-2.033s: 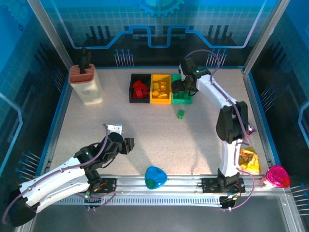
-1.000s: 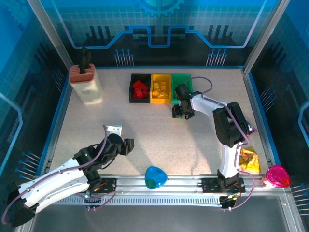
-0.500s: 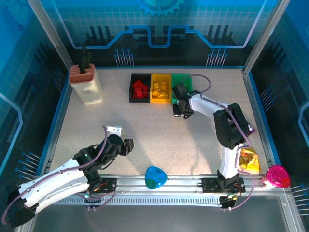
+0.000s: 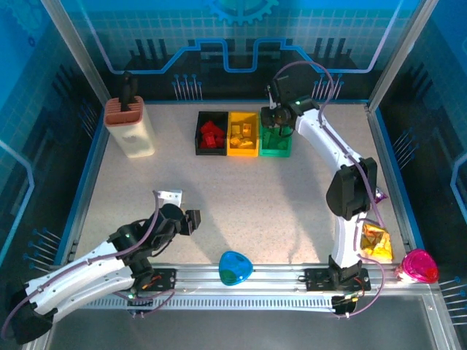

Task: Sort the legos into containers by color
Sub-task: Place the lego in the container, then reset both arms

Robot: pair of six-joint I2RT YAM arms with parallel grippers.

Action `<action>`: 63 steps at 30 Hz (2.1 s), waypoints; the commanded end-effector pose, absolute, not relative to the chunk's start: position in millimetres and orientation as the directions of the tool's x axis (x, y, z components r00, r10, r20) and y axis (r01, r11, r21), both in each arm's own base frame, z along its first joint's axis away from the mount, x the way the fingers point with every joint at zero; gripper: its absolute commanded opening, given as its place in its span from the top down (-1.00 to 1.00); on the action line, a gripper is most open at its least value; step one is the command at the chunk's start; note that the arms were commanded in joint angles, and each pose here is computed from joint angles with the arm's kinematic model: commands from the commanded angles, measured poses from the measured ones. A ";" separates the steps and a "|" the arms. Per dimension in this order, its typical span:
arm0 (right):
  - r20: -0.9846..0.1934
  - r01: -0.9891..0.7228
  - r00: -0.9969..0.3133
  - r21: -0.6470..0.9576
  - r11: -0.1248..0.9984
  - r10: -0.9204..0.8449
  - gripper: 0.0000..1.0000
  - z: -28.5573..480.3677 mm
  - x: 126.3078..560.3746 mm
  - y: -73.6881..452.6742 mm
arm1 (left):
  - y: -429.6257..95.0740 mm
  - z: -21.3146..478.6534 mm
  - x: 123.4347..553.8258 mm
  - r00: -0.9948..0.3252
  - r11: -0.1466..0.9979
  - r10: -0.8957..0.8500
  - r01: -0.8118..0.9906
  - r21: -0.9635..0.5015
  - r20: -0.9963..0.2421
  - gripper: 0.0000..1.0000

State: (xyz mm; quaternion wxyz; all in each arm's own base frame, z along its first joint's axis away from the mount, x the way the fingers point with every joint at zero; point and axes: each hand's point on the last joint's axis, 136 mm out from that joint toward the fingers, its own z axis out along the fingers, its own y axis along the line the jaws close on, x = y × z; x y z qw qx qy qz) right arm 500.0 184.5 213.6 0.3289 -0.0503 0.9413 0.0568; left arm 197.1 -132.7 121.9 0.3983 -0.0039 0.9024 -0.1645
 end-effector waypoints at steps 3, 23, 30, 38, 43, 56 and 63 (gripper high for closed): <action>-0.501 -0.124 -0.861 0.038 0.992 -0.089 0.30 165.8 509.5 175.7 | -128.2 128.2 197.8 -0.669 0.952 -0.140 0.111 -0.284 -0.730 -0.13; -0.569 -0.113 -0.820 0.059 0.992 -0.060 -0.78 192.4 497.7 164.4 | -128.6 138.7 205.1 -0.644 0.962 -0.112 0.121 -0.244 -0.757 -0.22; -0.641 -0.151 -0.766 0.107 0.983 -0.048 -0.81 219.9 475.3 163.6 | -123.3 150.8 210.9 -0.604 0.969 -0.111 0.109 -0.220 -0.789 -0.70; -0.757 -0.189 -0.653 0.140 0.972 -0.017 -0.89 261.2 439.4 153.8 | -106.0 176.2 223.0 -0.509 0.990 -0.075 0.063 -0.124 -0.857 -0.91; -0.836 -0.192 -0.547 0.086 0.978 -0.034 -0.99 283.5 409.9 138.3 | -93.0 191.0 231.2 -0.436 0.999 -0.011 0.025 -0.024 -0.900 -0.98; -0.947 -0.078 -0.317 -0.029 0.997 -0.053 -0.99 227.8 320.3 75.4 | -50.0 198.3 238.6 -0.340 0.950 0.211 -0.148 0.274 -0.916 -0.99; -0.925 0.032 -0.373 -0.090 0.995 -0.072 -0.99 165.1 277.7 36.9 | -24.0 186.1 241.3 -0.331 0.910 0.216 -0.272 0.312 -0.919 -0.98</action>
